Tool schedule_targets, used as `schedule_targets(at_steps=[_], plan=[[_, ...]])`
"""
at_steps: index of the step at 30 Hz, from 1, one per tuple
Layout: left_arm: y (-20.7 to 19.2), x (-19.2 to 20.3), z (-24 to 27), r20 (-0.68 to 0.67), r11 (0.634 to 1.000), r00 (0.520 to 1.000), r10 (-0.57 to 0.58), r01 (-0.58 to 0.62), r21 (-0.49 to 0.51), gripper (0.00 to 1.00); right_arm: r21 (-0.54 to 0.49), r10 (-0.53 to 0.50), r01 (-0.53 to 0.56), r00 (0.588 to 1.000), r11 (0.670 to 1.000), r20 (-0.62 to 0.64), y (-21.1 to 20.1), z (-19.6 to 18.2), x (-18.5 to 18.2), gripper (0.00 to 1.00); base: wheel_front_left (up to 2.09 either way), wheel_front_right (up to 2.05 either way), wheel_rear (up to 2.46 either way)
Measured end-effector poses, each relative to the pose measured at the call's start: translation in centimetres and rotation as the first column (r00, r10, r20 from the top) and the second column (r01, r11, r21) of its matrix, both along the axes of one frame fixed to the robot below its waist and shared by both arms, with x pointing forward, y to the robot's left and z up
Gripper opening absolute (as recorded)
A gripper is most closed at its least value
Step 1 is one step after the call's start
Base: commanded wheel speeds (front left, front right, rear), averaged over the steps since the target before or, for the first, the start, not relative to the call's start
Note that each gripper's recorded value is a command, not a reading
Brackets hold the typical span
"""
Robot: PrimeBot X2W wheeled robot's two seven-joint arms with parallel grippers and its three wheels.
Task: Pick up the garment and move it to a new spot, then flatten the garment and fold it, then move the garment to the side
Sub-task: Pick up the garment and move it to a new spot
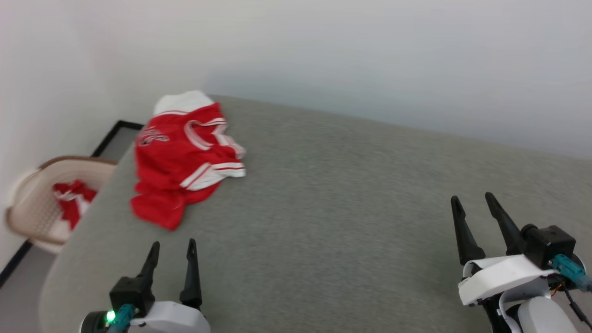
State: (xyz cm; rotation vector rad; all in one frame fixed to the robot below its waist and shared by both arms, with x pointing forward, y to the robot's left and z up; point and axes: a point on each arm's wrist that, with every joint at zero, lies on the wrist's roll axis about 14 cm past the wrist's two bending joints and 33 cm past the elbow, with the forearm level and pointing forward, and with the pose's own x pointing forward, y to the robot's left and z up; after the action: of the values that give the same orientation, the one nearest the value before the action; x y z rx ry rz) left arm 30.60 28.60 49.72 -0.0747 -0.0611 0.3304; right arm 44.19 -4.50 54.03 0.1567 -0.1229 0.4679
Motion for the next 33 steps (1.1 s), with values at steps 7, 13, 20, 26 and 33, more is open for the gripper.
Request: schedule_targets(at_steps=[7, 13, 20, 26, 33], plan=[[4.5, -5.5, 0.6, 0.024, 0.981, 0.980, 0.196, -0.196, 0.001, 1.00, 0.001, 0.232, -0.232, 0.973, 0.973, 0.015, 8.9, 0.8, -1.2, 1.00, 0.00, 0.00, 0.00], [7.4, -9.8, 1.2, 0.046, 0.933, 0.931, 0.361, -0.361, -0.019, 1.00, -0.007, 0.428, -0.428, 0.904, 0.904, 0.023, 16.1, 1.4, -2.8, 1.00, 0.00, 0.00, 0.00], [7.5, -11.1, 1.0, 0.031, 0.911, 0.911, 0.412, -0.412, -0.027, 1.00, 0.004, 0.501, -0.501, 0.866, 0.866, -0.002, 18.5, 0.6, -2.8, 1.00, 0.00, 0.00, 0.00], [6.5, -9.6, 0.6, 0.010, 0.938, 0.938, 0.346, -0.346, -0.010, 1.00, 0.039, 0.478, -0.477, 0.878, 0.878, -0.014, 17.6, 0.5, -2.1, 1.00, 0.00, 0.00, 0.00], [5.5, -3.0, 2.9, 0.051, 0.987, 0.988, 0.147, -0.149, 0.051, 1.00, 0.071, 0.379, -0.375, 0.924, 0.924, -0.049, 13.7, -1.0, -1.0, 1.00, 0.00, 0.00, 0.00]])
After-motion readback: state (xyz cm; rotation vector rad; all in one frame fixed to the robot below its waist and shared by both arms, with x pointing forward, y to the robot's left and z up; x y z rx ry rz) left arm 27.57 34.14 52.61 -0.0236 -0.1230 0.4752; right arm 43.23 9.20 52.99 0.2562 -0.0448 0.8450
